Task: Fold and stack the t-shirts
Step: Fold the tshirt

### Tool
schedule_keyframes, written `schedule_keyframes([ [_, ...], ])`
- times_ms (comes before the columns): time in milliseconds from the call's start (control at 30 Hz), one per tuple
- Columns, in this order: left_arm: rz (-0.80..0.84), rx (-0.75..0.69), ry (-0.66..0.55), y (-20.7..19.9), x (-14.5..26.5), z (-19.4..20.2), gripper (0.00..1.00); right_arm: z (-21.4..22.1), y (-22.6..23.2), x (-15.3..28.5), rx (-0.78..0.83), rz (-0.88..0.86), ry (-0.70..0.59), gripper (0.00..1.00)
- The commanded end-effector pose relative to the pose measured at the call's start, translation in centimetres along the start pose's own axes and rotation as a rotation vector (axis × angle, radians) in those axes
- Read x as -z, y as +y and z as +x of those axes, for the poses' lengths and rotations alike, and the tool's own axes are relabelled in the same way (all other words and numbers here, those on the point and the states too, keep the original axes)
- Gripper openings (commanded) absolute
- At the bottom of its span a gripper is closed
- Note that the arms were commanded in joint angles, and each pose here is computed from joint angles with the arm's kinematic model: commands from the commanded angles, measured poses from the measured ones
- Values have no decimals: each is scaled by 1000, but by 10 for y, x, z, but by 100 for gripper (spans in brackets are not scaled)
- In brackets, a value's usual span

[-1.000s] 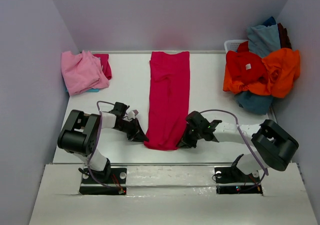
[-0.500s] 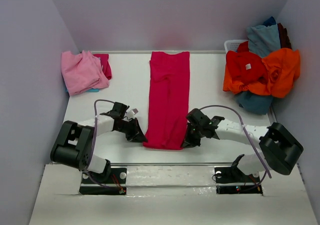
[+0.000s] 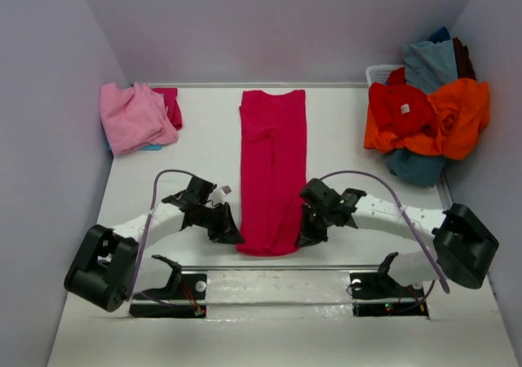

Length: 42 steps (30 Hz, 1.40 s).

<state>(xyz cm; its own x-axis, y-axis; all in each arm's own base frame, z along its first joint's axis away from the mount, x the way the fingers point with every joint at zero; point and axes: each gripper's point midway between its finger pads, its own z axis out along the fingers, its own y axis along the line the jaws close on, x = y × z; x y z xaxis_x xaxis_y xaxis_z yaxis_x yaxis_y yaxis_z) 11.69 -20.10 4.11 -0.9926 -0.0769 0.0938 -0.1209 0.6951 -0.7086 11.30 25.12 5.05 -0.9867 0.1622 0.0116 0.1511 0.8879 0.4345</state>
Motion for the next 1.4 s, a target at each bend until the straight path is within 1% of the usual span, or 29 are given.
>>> schedule_keyframes([
  [0, 5, 15, 8, -6, 6, 17, 6, 12, 21, 15, 63, -24, 17, 7],
  [200, -17, 15, -15, -9, 14, 29, 6, 36, 29, 21, 118, 3, 45, 7],
  [300, -23, 15, -42, -10, 24, 33, 6, 43, 28, 26, 111, 23, 40, 7],
  [433, -26, 6, -77, -17, 31, 29, 6, 39, 25, 34, 80, 32, 5, 7],
  [500, -31, 1, -94, -21, 33, 23, 6, 31, 28, 41, 73, 32, -44, 7],
  [567, -11, -33, -127, -39, 38, 9, 6, 21, 32, 49, 63, 50, -96, 7],
  [733, -37, -74, -145, -57, 38, -19, 6, -3, 37, 59, 59, 105, -218, 7],
  [833, -23, -107, -163, -73, 40, -34, 6, -15, 46, 63, 64, 109, -249, 7],
  [1000, -22, -125, -175, -88, 36, -60, 6, -40, 49, 58, 54, 137, -278, 7],
  [1100, -32, -119, -184, -88, 35, -75, 6, -60, 48, 59, 38, 146, -301, 7],
  [1133, -33, -108, -201, -89, 38, -86, 6, -70, 46, 61, 30, 153, -311, 7],
  [1233, -41, -106, -216, -88, 40, -103, 6, -98, 45, 66, 21, 161, -347, 7],
  [1300, -43, -109, -243, -90, 46, -118, 6, -113, 51, 70, 24, 152, -366, 7],
  [1367, -53, -98, -241, -86, 43, -129, 6, -125, 51, 64, 45, 170, -362, 7],
])
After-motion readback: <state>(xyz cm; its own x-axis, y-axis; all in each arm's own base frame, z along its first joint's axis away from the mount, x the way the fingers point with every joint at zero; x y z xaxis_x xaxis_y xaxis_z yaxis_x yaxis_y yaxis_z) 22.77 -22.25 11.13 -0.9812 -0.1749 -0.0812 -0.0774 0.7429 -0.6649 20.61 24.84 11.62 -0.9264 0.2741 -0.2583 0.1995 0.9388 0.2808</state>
